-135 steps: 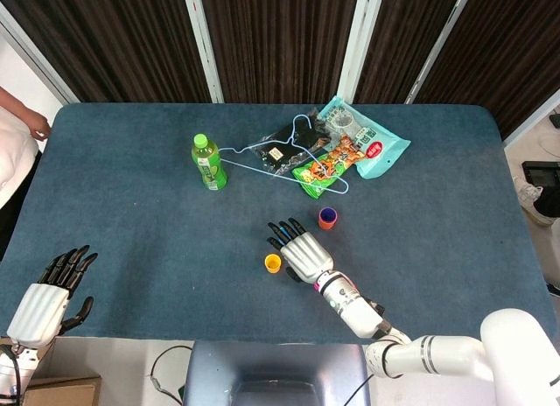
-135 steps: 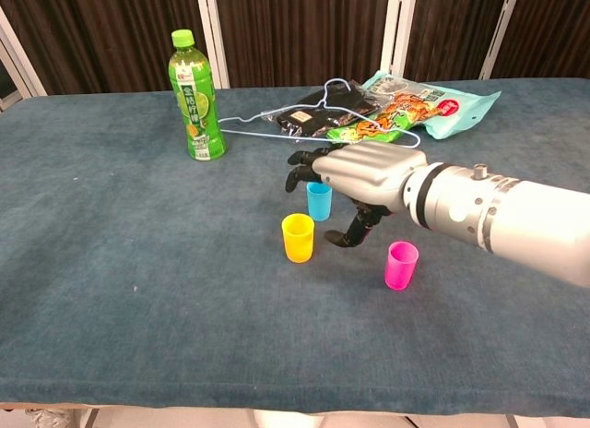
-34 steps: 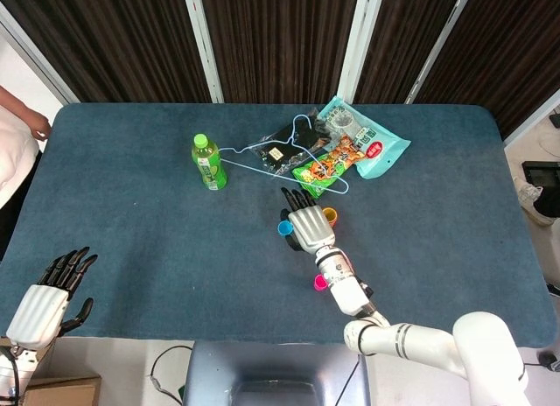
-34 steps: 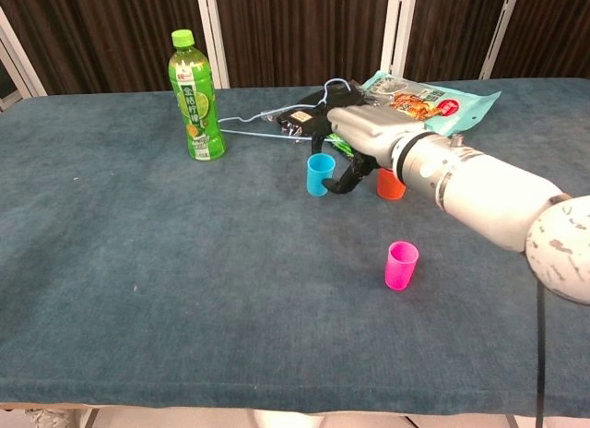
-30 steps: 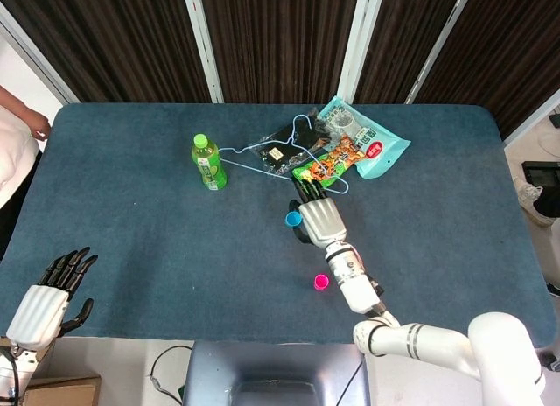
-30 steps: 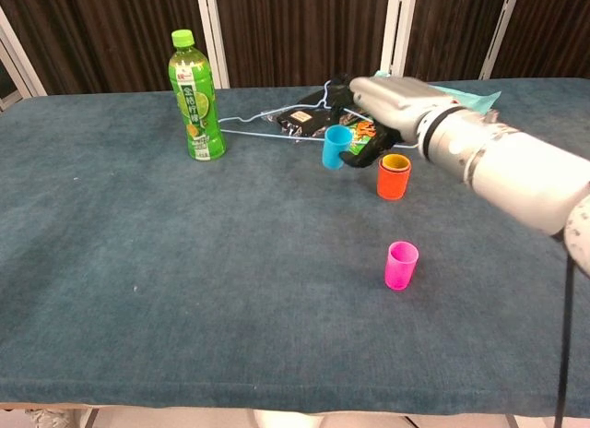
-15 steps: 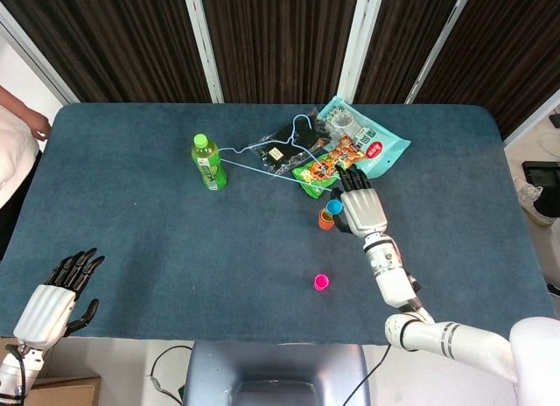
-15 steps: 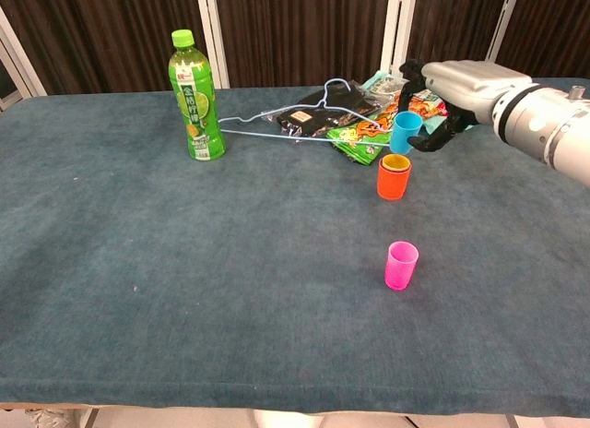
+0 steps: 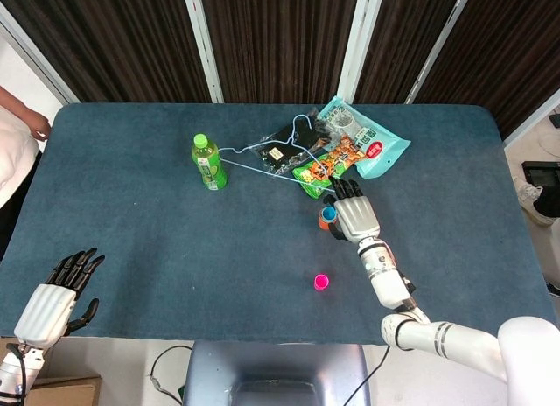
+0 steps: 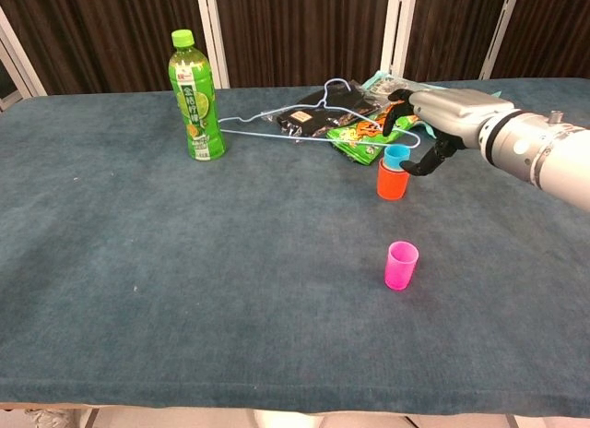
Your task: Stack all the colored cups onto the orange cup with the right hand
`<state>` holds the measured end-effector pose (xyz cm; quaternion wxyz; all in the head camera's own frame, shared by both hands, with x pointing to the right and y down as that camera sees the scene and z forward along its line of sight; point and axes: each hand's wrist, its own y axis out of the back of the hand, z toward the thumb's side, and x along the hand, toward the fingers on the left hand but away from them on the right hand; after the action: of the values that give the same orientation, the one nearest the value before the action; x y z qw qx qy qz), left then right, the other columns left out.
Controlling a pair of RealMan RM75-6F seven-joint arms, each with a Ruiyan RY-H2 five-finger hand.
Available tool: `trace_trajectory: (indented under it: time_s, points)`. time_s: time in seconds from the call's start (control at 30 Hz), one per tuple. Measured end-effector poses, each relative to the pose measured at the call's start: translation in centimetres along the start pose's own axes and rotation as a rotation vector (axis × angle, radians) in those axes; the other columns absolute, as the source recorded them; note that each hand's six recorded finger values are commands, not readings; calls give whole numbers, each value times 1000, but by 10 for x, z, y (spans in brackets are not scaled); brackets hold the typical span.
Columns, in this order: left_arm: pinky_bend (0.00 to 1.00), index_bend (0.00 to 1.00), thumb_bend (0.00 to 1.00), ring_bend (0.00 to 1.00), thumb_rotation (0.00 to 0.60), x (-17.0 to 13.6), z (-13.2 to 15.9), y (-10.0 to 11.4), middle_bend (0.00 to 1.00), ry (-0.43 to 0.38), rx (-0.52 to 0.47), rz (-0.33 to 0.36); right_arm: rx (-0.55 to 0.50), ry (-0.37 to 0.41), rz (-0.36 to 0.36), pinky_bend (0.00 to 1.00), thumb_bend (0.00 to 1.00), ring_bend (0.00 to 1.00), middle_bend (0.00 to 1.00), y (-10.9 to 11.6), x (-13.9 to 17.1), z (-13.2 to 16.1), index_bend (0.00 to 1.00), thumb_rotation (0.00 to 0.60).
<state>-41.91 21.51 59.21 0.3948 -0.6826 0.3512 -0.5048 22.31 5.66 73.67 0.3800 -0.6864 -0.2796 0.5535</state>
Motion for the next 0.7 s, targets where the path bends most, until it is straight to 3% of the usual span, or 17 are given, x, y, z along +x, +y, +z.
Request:
trace_trajectory:
  time_s: [0.13,0.27,0.4,0.53,0.7]
  points:
    - [121,0,456,13,600,0,-1,1,0,1,-2,3,-6,34,22,0,492,0,0,1,12,3,0,600]
    - [121,0,456,13,600,-1,0,1,0,-1,-2,3,23,106,18,0,479,0,0,6,34,7,79,600]
    - [121,0,455,13,600,0,1,0,0,-2,2,1,60,230,26,0,463,0,0,8,70,18,120,600]
    - [120,0,456,13,600,-1,2,-1,0,-4,6,-2,62,332,104,0,462,0,0,2,109,22,161,600]
    - [121,0,455,13,600,-1,3,-1,0,-6,6,1,96,377,200,0,462,0,0,-17,130,21,236,600]
